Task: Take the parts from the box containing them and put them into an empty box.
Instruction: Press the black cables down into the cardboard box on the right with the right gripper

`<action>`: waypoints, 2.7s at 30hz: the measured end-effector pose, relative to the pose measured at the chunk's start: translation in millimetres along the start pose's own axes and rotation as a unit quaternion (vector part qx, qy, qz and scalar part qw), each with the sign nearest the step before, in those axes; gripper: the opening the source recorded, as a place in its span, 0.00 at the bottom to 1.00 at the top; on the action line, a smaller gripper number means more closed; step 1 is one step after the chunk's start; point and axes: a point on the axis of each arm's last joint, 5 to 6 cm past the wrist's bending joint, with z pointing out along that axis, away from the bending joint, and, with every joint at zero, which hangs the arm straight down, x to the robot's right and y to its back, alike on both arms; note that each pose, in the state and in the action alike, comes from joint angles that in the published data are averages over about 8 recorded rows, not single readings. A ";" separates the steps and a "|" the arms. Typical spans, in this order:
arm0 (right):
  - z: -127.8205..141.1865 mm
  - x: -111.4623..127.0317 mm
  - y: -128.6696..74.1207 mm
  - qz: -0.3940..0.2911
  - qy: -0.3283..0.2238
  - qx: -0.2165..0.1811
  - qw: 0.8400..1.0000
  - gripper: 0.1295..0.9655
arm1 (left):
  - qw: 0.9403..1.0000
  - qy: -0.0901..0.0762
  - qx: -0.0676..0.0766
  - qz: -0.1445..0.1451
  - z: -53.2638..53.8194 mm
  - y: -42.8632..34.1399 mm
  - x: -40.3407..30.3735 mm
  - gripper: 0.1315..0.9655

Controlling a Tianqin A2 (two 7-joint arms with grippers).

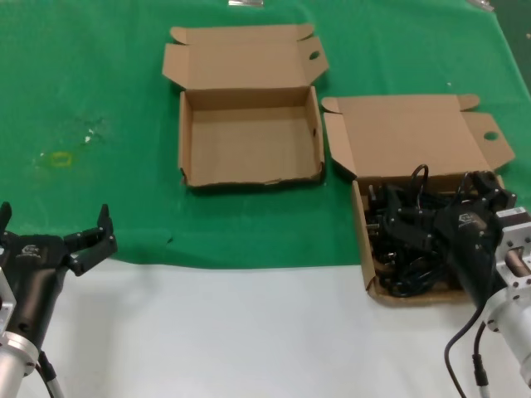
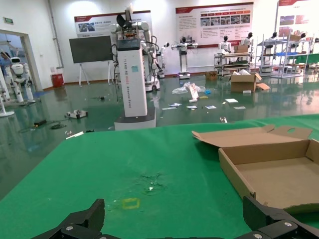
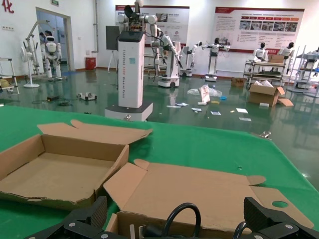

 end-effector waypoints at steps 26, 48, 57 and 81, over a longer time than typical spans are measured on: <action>-1.3 14.2 -7.0 -0.024 -0.008 -0.004 1.000 1.00 | 1.000 0.000 0.000 0.000 0.0 0.0 0.0 0.78; 24.6 68.1 -79.9 -0.196 -0.255 -0.040 0.946 1.00 | 1.000 0.000 0.000 0.000 0.0 0.0 0.0 0.28; 47.9 97.7 -105.6 -0.323 -0.341 -0.090 0.878 1.00 | 1.000 0.000 0.000 0.000 0.0 0.0 0.0 0.11; 134.4 134.1 -160.2 -0.552 -0.465 -0.138 0.679 1.00 | 1.000 0.000 0.000 0.000 0.0 0.0 0.0 0.01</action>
